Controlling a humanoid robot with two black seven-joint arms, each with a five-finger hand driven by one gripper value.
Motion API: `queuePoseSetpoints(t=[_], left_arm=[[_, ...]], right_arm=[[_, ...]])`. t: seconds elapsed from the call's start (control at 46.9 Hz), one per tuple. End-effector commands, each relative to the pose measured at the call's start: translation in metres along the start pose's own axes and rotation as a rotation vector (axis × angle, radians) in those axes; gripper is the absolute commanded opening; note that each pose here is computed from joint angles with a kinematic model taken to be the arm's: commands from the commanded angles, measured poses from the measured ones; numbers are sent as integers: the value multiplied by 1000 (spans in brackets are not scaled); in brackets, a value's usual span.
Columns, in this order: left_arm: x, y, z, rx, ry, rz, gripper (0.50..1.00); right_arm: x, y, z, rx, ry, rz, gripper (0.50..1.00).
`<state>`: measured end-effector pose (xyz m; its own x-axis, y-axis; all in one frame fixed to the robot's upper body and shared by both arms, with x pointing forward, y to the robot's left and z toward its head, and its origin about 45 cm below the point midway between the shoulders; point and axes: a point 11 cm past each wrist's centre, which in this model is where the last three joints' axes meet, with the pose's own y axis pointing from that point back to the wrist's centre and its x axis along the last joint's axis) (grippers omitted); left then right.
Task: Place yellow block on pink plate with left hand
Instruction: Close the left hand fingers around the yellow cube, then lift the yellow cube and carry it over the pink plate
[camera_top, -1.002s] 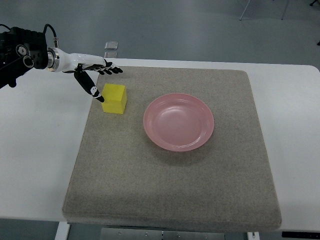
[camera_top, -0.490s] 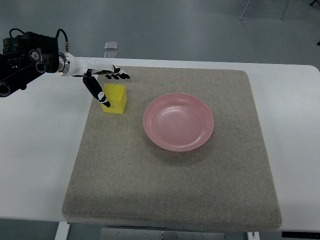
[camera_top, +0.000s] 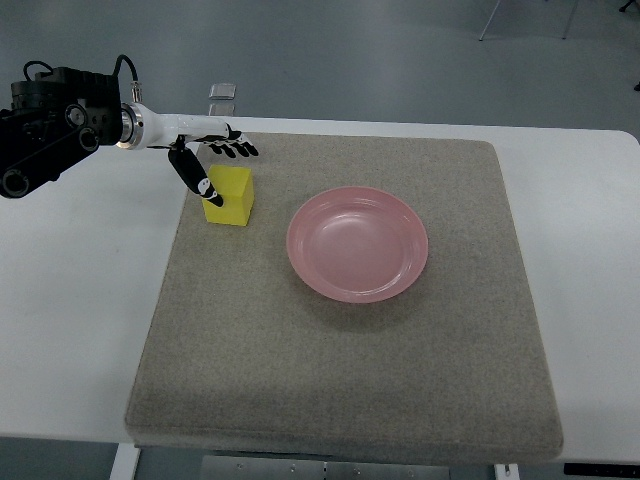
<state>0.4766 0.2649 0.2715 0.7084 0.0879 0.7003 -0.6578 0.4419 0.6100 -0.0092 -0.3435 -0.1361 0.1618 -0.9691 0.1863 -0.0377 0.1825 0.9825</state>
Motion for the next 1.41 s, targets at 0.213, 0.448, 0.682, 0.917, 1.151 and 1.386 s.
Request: queuePoseSetpoints(t=[0.213,0.448,0.682,0.917,1.151,1.386], left_arm=[[-2,-1,0,7,-26,-13,902],[-4,-1,0,8,-28,-17,705],[-2,-1,1,4,-21,-10,636],[18,4,12,-19,-20,38,653],[43,11,35,-67,-32,91,653],[35,9,72,-170,-70,80,653]], right_arm=[[0,0,0,0,0,0,924],[0,0,0,0,0,0,924],[0,0,0,0,0,0,924],[0,0,0,0,0,0,924],[0,0,0,0,0,0,924],[0,0,0,0,0,0,924]])
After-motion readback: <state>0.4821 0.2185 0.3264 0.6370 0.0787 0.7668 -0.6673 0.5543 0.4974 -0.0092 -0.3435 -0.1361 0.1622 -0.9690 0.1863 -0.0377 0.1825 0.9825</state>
